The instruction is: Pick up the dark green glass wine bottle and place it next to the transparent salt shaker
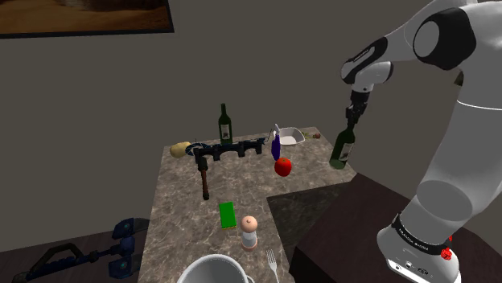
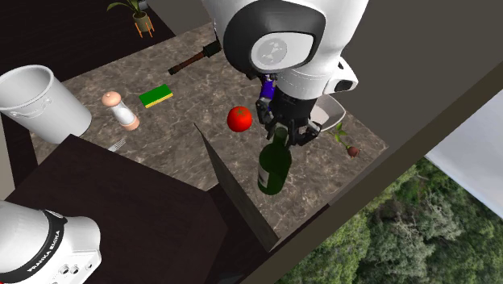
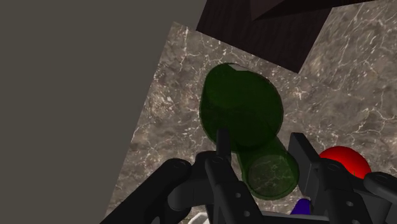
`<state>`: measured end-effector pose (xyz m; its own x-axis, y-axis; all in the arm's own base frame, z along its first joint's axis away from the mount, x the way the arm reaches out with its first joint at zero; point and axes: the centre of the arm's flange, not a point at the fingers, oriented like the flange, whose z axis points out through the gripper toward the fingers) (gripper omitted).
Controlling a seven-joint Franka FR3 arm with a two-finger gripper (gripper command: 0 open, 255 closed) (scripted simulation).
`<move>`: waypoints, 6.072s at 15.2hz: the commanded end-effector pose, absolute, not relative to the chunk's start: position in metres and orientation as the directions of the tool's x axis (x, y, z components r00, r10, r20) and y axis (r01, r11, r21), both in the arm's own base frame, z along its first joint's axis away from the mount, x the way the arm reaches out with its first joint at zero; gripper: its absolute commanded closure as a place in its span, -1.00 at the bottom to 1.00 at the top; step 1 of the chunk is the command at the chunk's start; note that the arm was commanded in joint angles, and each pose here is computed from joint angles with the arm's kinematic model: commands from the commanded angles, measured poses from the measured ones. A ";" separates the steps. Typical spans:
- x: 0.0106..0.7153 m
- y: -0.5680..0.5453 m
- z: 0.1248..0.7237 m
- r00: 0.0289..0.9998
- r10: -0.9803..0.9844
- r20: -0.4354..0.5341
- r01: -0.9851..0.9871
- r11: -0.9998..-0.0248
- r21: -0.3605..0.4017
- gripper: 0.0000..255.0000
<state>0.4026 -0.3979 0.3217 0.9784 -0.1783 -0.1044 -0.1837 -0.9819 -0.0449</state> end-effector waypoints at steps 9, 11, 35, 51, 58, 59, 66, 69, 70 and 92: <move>0.402 -0.398 0.374 0.978 -0.178 -0.105 -0.184 -0.982 -0.045 1.00; 0.402 -0.398 0.385 0.978 -0.178 -0.105 -0.184 -0.982 -0.045 1.00; 0.402 -0.398 0.512 0.978 -0.178 -0.105 -0.184 -0.982 -0.045 1.00; 0.402 -0.398 0.596 0.978 -0.178 -0.105 -0.184 -0.982 -0.045 1.00; 0.402 -0.398 0.633 0.978 -0.178 -0.105 -0.184 -0.982 -0.045 1.00; 0.404 -0.385 0.633 0.978 -0.178 -0.105 -0.184 -0.982 -0.045 1.00; 0.413 -0.293 0.633 0.978 -0.178 -0.105 -0.184 -0.982 -0.045 1.00; 0.417 -0.254 0.633 0.978 -0.178 -0.105 -0.184 -0.982 -0.045 1.00; 0.418 -0.241 0.633 0.978 -0.178 -0.105 -0.184 -0.982 -0.045 1.00; 0.448 0.048 0.634 0.978 -0.178 -0.105 -0.184 -0.982 -0.045 1.00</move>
<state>0.4478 0.0363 0.6322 0.9786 -0.1768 -0.1049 -0.1822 -0.9822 -0.0447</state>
